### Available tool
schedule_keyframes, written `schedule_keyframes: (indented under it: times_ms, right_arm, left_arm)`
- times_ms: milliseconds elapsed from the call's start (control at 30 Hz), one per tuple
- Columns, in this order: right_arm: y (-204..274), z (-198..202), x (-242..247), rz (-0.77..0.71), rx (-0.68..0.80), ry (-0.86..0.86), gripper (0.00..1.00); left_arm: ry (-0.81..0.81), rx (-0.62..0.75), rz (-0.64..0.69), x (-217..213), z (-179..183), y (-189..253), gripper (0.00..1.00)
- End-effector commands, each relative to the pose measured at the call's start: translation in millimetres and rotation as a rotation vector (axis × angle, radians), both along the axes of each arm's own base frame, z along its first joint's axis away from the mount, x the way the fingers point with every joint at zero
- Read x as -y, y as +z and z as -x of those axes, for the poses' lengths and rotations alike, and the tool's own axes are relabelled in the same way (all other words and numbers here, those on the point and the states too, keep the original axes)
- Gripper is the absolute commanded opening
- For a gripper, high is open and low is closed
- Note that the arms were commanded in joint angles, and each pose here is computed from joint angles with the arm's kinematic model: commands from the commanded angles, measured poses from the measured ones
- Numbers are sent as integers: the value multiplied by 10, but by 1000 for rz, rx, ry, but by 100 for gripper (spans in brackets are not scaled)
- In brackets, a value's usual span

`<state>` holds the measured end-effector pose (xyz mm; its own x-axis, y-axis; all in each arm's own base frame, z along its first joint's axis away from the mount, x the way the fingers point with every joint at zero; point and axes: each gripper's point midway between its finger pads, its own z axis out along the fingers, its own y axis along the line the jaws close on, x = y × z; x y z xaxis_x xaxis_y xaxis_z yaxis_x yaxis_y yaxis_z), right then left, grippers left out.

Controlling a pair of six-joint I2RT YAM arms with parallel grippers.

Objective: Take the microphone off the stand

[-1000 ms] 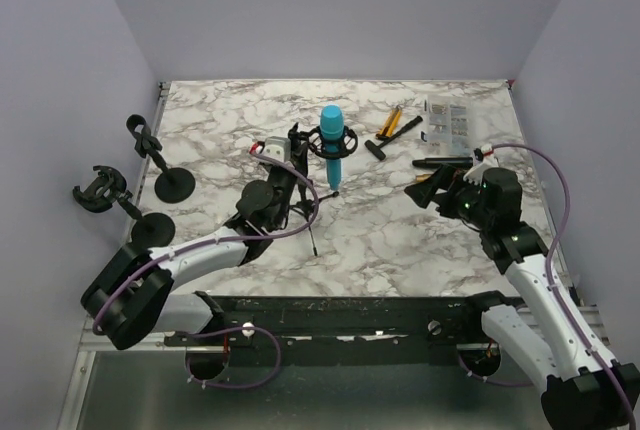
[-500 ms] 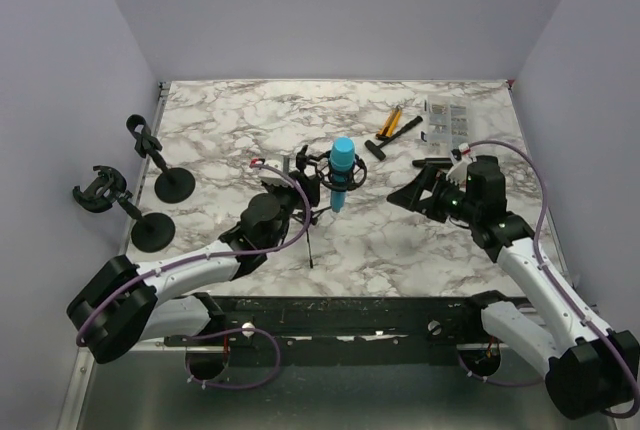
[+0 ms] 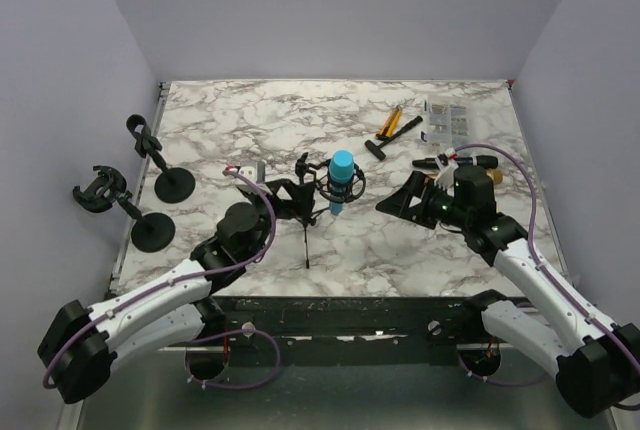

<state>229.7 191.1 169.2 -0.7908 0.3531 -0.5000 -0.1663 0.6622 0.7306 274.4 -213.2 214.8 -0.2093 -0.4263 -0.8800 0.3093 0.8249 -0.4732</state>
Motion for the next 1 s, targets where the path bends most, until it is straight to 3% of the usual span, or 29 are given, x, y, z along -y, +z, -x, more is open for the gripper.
schedule_keyframes:
  times_ms: [0, 367, 500, 600, 733, 867, 967]
  right_arm:
    - [1, -31, -22, 4, 1, -14, 100]
    - [45, -25, -125, -3, 10, 28, 100]
    - [62, 0, -235, -61, 18, 75, 100]
    - [217, 59, -432, -110, 37, 124, 100]
    - [591, 132, -700, -69, 174, 149, 100]
    - [829, 176, -922, -10, 235, 165, 100]
    - [985, 186, -953, 71, 267, 122, 100]
  left_arm:
    - [-87, -3, -45, -97, 273, 14, 96]
    - [-156, 89, -106, -577, 803, 365, 99]
    - [-197, 144, -147, -660, 943, 680, 98]
    - [-186, 177, -196, -726, 943, 995, 99]
    - [-116, 221, -281, -831, 778, 1336, 99]
    - [-198, 286, -167, -711, 717, 1768, 99]
    - [-375, 300, -94, -431, 675, 1983, 98]
